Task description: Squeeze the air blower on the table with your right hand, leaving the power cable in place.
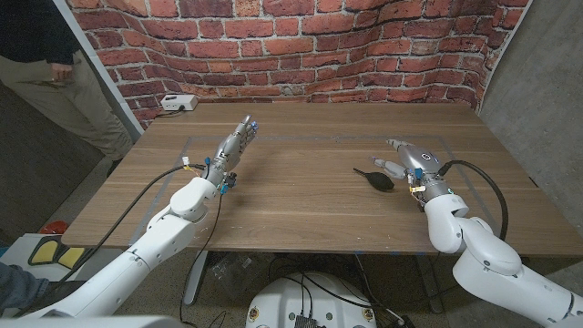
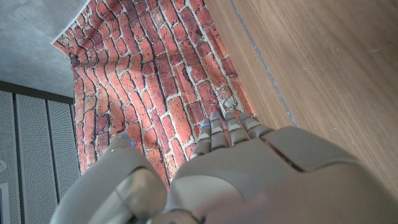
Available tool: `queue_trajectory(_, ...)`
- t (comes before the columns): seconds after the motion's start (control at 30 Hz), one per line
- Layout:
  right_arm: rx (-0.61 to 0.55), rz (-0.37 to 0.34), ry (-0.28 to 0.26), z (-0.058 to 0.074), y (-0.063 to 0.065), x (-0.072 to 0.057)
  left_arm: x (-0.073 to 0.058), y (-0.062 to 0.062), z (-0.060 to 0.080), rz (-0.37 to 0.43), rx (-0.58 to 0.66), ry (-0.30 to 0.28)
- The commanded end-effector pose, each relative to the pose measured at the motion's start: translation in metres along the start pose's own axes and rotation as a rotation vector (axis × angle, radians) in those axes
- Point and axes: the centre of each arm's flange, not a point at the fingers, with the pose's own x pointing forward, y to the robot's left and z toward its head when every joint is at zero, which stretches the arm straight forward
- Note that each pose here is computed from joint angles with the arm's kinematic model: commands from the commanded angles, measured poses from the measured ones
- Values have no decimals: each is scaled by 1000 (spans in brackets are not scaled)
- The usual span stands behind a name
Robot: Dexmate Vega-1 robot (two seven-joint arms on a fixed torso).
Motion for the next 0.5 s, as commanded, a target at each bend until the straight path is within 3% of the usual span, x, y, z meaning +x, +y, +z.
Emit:
queue_trajectory(0.03,-63,80,57,0,6,9,0,-1,0,-6,3,2)
queue_trajectory(0.5,-111,199,105,0,17,21,2,-4,-1,-9,6,11)
